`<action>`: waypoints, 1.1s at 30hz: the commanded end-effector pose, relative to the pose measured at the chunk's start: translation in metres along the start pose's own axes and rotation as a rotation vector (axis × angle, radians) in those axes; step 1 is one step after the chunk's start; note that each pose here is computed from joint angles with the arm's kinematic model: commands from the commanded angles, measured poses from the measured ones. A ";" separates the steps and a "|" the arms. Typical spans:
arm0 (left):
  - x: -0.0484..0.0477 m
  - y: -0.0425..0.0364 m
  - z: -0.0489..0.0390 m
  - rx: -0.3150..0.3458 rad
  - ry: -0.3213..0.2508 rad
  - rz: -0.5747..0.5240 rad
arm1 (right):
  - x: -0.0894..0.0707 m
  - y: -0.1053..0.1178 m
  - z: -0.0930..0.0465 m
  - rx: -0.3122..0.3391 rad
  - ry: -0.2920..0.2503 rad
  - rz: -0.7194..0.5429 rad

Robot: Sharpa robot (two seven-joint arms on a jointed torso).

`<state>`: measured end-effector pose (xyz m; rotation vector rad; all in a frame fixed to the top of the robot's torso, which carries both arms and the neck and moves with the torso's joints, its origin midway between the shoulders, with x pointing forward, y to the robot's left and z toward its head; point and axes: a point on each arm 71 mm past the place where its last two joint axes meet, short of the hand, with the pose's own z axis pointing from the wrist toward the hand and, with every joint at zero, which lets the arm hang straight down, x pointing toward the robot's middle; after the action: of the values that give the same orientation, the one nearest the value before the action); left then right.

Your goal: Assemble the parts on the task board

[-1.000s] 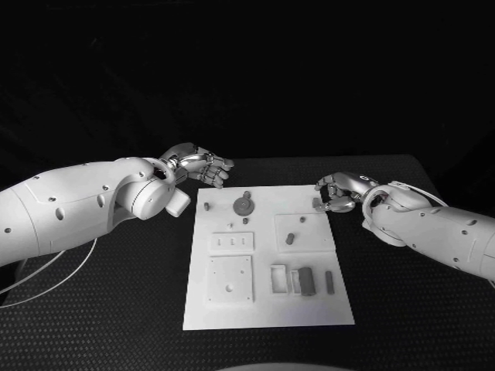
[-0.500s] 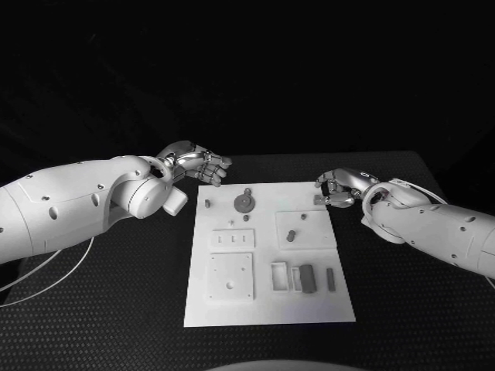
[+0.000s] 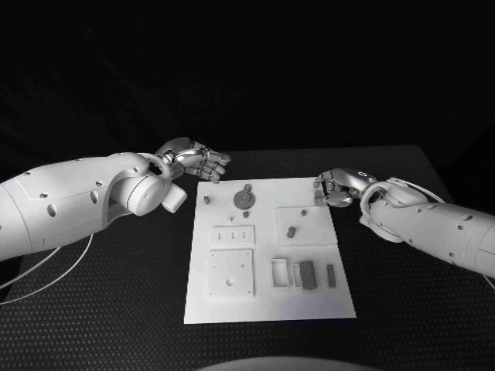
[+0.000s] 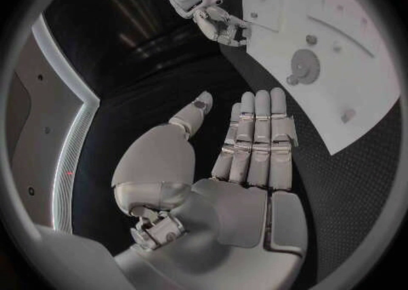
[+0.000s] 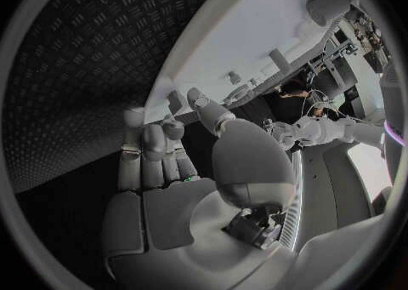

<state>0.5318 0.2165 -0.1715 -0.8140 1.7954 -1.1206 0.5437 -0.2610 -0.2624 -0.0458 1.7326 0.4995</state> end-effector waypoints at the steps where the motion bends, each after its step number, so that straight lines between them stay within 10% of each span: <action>1: 0.0016 -0.0022 0.0018 0.012 0.000 0.001 | 0.001 0.001 0.000 -0.011 0.016 0.002; 33: 0.0028 -0.0021 0.0040 0.011 0.006 0.000 | 0.002 0.000 0.001 -0.012 0.012 -0.003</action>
<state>0.5344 0.2139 -0.1726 -0.8128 1.7959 -1.1190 0.5449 -0.2621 -0.2633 -0.0469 1.7331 0.4970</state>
